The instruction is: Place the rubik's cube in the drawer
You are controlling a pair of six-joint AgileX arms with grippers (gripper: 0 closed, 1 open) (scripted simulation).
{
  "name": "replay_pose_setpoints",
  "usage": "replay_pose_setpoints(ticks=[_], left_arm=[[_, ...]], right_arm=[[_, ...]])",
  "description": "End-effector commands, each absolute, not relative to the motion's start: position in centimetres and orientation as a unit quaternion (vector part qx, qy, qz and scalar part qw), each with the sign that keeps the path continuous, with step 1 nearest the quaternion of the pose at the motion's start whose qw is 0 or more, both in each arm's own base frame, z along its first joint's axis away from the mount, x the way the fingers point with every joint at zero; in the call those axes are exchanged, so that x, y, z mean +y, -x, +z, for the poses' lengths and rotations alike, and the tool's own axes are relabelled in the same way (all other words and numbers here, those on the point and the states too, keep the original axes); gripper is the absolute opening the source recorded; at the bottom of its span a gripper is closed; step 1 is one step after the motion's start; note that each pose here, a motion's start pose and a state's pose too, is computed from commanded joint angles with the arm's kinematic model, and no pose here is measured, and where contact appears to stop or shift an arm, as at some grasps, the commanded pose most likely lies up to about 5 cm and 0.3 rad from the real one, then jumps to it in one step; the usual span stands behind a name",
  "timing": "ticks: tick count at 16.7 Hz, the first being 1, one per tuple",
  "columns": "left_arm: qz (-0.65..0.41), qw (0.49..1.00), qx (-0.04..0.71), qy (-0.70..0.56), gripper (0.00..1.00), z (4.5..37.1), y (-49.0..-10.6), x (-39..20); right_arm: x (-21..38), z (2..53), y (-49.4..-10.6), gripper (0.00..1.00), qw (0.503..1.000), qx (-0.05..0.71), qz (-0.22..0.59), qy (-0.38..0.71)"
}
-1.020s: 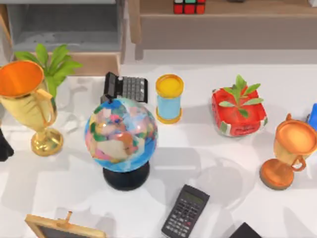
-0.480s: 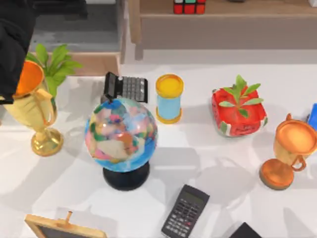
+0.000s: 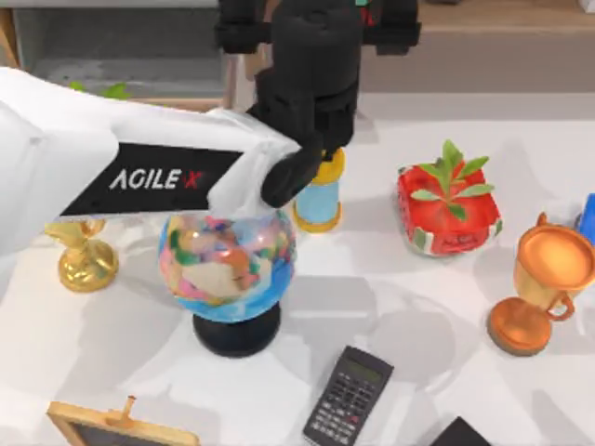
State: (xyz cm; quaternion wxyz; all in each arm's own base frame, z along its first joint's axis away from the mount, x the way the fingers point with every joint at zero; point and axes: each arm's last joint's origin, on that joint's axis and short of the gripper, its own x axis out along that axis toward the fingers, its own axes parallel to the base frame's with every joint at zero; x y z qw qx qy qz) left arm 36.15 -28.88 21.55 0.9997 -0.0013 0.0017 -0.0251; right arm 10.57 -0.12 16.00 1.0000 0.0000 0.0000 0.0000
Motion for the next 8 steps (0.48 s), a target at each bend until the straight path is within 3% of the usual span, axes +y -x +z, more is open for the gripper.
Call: replay_pose_setpoints(ticks=[4,8], left_arm=[[-0.018,1.0,-0.002,0.002,1.0,17.0,-37.0,-33.1],[-0.01,1.0,0.0,0.0,1.0,15.8,-37.4,-33.5]], right_arm=[[-0.1,16.0,-10.6,1.0,1.0,0.0,0.0,0.0],[-0.1,16.0,-10.6,1.0,1.0,0.0,0.0,0.0]])
